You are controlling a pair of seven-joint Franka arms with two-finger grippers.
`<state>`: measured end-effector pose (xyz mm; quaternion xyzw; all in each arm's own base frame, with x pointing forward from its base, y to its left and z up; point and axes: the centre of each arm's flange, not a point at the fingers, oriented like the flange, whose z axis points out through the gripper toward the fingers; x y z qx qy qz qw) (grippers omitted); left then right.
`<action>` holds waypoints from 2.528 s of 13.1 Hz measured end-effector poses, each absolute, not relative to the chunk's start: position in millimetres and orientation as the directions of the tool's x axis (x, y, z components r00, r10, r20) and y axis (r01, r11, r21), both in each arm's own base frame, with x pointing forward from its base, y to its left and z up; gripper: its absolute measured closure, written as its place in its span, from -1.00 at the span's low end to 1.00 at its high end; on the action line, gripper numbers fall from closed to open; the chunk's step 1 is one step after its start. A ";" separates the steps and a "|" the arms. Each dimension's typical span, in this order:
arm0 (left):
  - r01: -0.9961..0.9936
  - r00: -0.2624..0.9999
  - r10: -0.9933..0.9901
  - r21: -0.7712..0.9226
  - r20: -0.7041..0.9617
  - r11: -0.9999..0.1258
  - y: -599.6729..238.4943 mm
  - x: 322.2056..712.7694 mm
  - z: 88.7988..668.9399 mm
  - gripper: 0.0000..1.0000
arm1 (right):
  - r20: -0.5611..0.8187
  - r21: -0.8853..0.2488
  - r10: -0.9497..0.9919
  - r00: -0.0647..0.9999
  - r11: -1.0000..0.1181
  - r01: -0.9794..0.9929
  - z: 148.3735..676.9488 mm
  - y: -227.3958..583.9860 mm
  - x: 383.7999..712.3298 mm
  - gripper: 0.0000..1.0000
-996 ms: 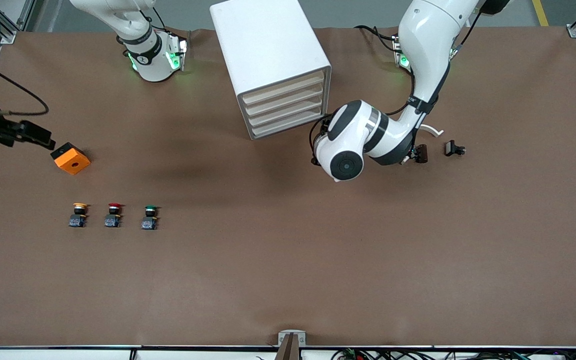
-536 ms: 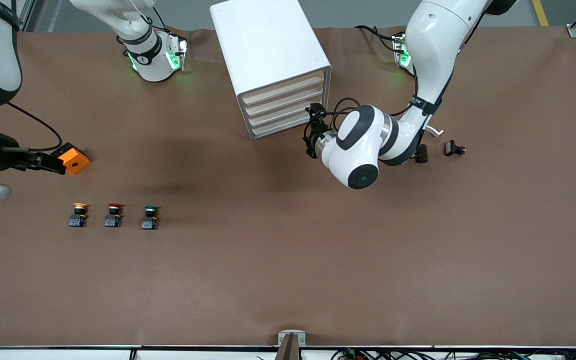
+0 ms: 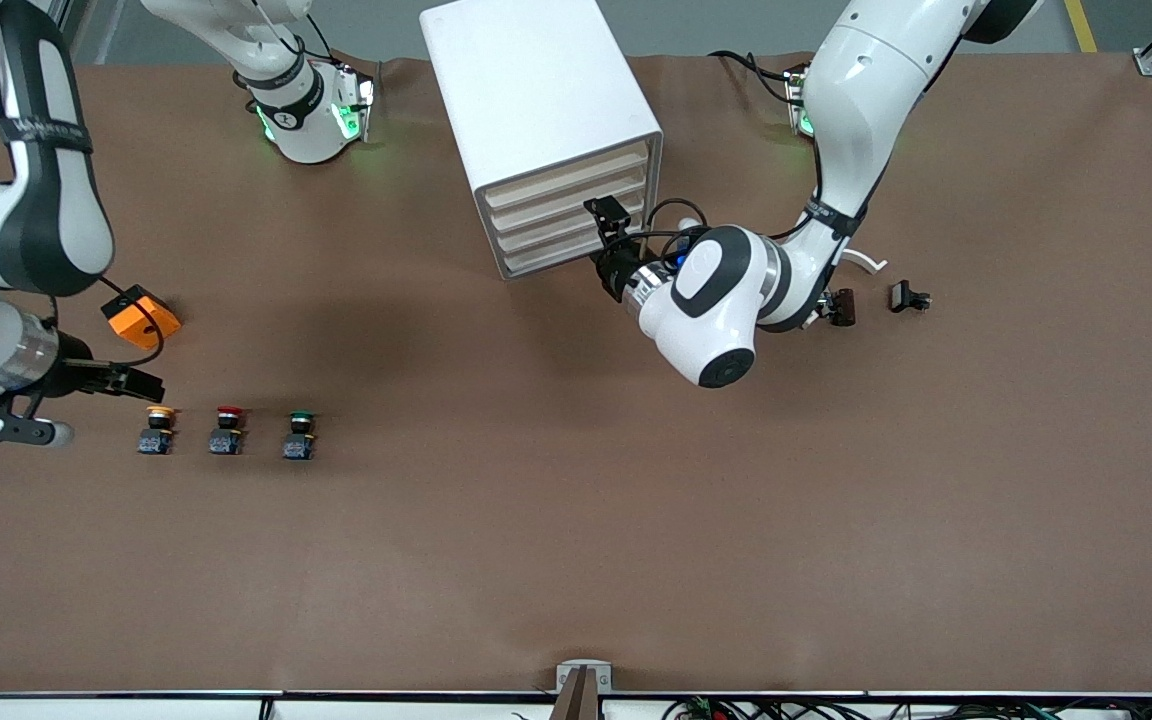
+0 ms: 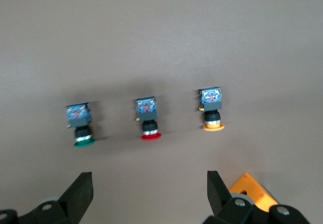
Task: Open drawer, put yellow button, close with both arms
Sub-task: 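Grasp the drawer handle with the left gripper while the right gripper grasps yellow button, then pull the drawer open with the left gripper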
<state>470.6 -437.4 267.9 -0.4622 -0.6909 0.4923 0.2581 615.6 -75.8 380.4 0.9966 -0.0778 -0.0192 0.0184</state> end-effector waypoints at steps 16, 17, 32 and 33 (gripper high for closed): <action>0.178 -0.373 0.928 -0.981 0.004 0.076 -467.6 422.2 249.7 0.19 | 0.035 0.057 -0.233 0.972 -0.970 -0.234 210.3 -160.3 633.0 -1.00; 0.174 -0.375 0.927 -0.982 0.002 0.073 -469.1 421.4 250.2 0.20 | 0.032 0.057 -0.212 0.977 -0.975 -0.214 207.8 -160.2 634.2 -1.00; 0.243 -0.472 0.881 -0.964 -0.018 0.110 -434.7 480.6 256.5 0.72 | 0.002 0.059 -0.107 0.994 -0.992 -0.107 190.6 -168.5 632.9 -0.35; 0.254 -0.486 0.874 -0.960 -0.023 0.117 -428.2 490.1 259.0 0.72 | 0.001 0.059 -0.107 0.994 -0.993 -0.107 190.0 -168.4 632.7 -0.09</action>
